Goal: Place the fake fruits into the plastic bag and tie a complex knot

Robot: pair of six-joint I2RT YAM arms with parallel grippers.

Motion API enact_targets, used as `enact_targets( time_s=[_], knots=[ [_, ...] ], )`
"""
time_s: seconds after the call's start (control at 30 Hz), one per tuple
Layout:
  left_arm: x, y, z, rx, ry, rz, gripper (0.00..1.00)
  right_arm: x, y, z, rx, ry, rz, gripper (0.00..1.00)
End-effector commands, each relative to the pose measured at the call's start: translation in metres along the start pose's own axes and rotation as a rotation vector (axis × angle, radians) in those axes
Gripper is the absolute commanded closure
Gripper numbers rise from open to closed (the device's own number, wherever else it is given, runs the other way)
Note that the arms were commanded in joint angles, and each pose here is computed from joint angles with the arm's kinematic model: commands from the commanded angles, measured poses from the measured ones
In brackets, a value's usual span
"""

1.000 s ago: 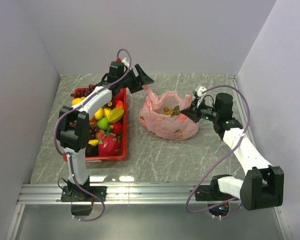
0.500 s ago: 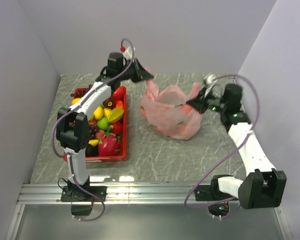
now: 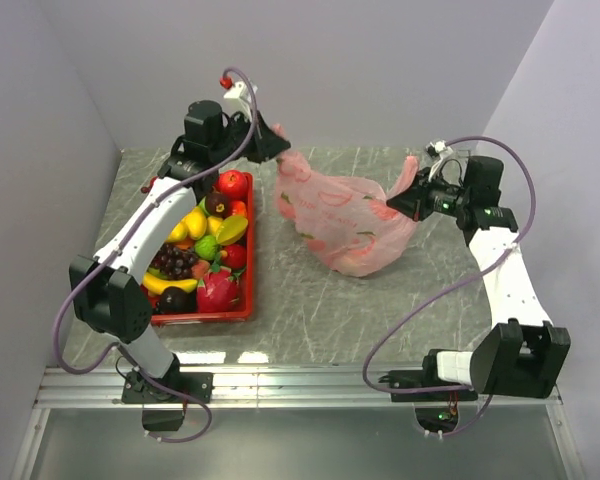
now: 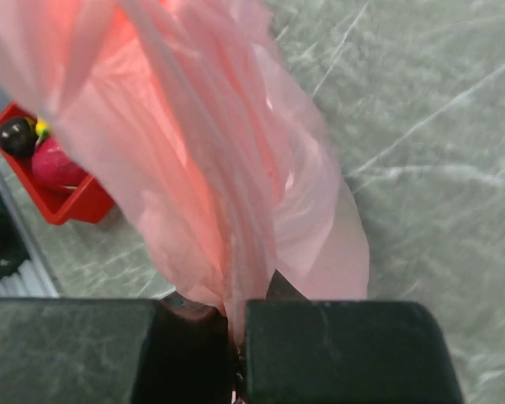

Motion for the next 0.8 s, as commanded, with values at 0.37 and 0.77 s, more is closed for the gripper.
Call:
enact_targets(
  time_s=[0.37,0.77],
  knots=[
    [0.023,-0.111,0.091,-0.112,0.291,0.299,1.0,-0.013,-0.025,-0.02,-0.088,-0.04,-0.009,1.0],
    [0.039,-0.024,-0.024,-0.516,-0.31,0.137,0.01,-0.005,-0.01,0.013,-0.021,0.014,-0.069,1.0]
  ],
)
Point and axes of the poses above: each gripper's point midway between its finger pads, its own x axis back along the fingers, its own z axis along the line the jaws close on, y = z × x, the point moved 5 cm from there along x, back along the fingers, and after that the axes turned 2 degrees about x, right-handed, at the moved point
